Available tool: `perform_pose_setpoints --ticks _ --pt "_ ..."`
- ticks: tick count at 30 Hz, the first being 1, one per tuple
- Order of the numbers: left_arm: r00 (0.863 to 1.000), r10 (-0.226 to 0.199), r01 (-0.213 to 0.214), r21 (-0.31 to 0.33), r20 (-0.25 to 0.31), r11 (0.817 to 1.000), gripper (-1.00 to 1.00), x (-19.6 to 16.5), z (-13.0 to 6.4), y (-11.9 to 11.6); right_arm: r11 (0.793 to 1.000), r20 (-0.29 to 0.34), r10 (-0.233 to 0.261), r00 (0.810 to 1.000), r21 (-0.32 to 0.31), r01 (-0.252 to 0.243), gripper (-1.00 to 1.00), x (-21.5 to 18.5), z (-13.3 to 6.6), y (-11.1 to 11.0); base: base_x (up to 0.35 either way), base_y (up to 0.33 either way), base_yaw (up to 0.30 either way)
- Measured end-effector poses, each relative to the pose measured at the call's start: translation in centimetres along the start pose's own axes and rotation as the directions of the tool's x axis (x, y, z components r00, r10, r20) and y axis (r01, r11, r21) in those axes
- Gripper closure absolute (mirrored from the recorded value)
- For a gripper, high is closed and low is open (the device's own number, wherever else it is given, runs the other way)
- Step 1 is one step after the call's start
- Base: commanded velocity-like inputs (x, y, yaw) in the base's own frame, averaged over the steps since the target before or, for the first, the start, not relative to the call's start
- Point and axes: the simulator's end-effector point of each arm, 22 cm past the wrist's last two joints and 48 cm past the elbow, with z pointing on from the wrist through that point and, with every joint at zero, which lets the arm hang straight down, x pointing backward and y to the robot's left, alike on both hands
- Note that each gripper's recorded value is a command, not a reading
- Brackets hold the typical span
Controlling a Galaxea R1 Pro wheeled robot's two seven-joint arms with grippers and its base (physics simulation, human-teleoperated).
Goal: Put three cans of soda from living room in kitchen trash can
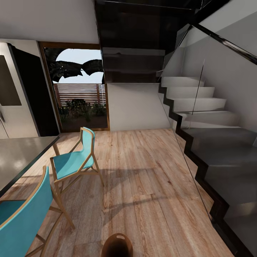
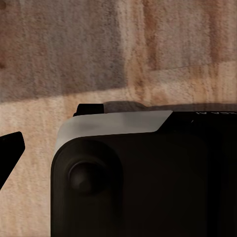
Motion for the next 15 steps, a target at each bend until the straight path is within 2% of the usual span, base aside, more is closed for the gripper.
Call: perform_pose_setpoints --ticks 15 --pt "1.0 0.0 0.0 0.0 0.0 1.0 -1.0 0.0 0.0 0.0 1.0 0.0 0.0 1.0 0.0 0.0 -1.0 0.0 0.0 0.0 0.0 0.0 0.0"
